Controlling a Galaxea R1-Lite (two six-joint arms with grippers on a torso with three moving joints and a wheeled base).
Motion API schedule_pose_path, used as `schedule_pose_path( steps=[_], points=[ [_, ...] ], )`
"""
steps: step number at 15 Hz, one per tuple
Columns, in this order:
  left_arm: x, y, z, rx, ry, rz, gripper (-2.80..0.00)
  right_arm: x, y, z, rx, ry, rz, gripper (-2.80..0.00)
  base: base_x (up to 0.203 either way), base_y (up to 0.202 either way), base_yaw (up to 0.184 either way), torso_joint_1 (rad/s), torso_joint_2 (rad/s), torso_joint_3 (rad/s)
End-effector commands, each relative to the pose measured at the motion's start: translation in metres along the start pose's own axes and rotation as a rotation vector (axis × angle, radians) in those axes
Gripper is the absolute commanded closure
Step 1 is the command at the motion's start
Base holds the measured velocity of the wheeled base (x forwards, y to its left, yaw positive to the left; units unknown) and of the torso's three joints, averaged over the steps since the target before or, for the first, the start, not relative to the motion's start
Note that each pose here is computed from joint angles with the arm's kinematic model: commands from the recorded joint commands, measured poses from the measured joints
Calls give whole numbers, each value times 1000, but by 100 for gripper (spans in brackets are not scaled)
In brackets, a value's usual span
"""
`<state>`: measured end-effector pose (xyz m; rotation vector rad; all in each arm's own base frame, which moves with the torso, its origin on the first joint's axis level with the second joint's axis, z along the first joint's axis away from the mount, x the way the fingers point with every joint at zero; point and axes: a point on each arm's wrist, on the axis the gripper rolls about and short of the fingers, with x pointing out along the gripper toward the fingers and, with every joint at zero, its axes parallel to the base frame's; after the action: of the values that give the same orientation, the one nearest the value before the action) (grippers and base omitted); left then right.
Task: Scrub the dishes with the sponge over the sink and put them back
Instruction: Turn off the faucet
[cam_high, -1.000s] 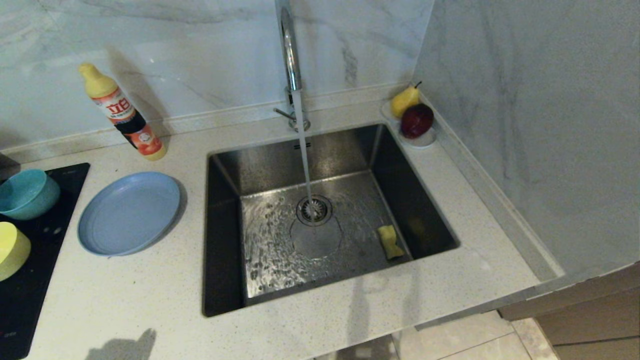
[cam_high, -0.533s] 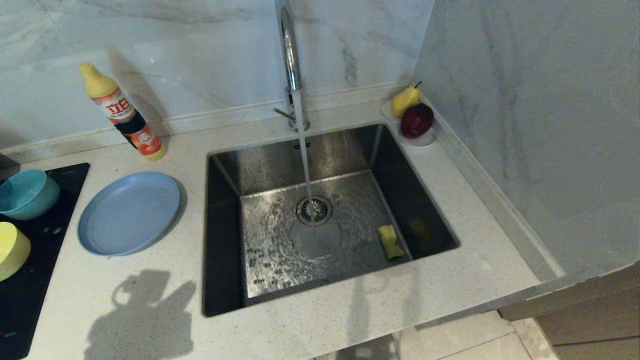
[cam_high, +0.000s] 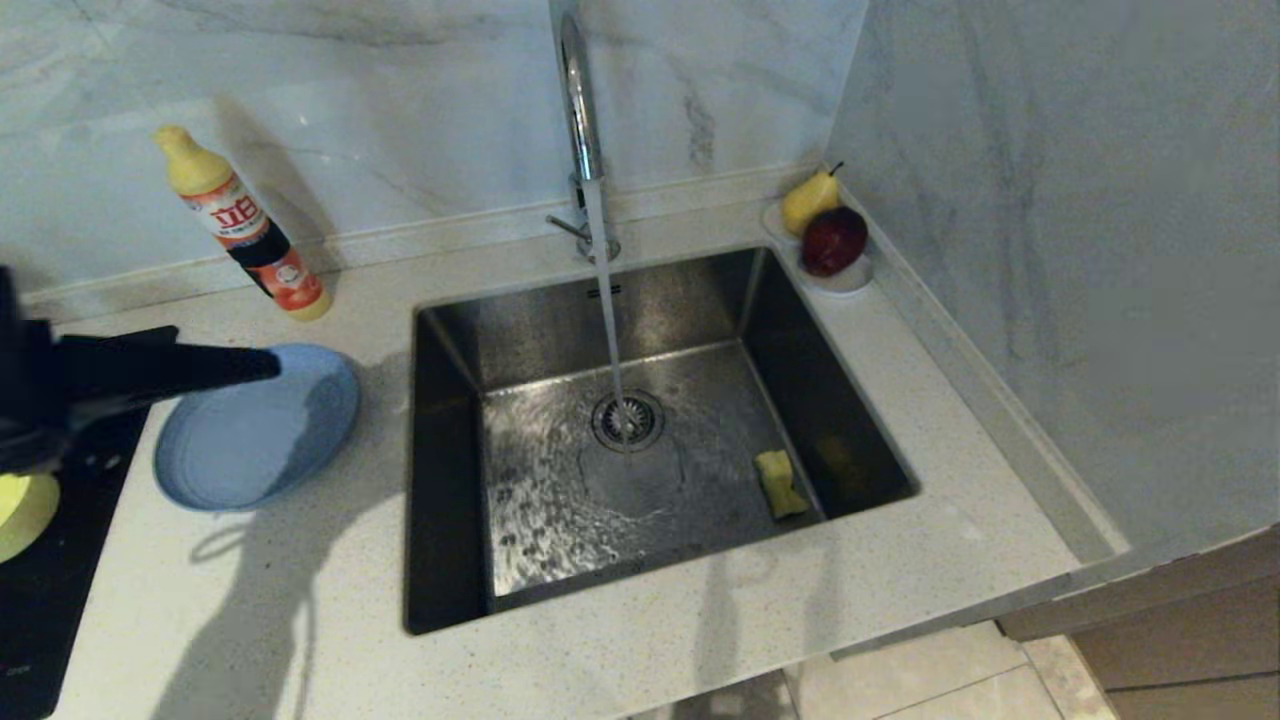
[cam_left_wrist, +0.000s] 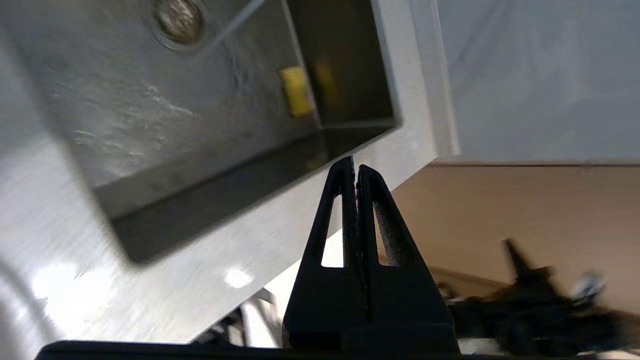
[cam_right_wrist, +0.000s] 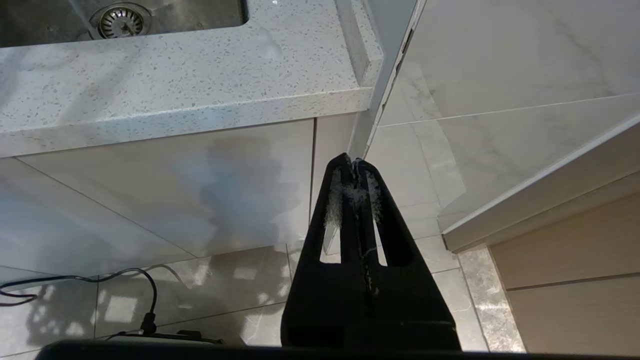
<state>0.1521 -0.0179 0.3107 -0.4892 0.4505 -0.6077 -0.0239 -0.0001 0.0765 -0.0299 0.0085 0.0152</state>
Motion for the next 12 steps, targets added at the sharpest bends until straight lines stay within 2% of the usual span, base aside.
schedule_pose_path(
  steps=[1,3,6,8,12],
  points=[
    [70,46,27,-131,132,19,0,0,0,0,-1,-1,0,0,0,0,0,0,0,0],
    [106,68,36,-175,178,12,0,0,0,0,-1,-1,0,0,0,0,0,0,0,0],
    [156,88,40,-179,204,-21,0,0,0,0,-1,-1,0,0,0,0,0,0,0,0],
    [180,89,51,-182,181,-57,0,0,0,0,-1,-1,0,0,0,0,0,0,0,0],
    [218,92,55,-192,197,-90,0,0,0,0,-1,-1,-1,0,0,0,0,0,0,0]
  ],
)
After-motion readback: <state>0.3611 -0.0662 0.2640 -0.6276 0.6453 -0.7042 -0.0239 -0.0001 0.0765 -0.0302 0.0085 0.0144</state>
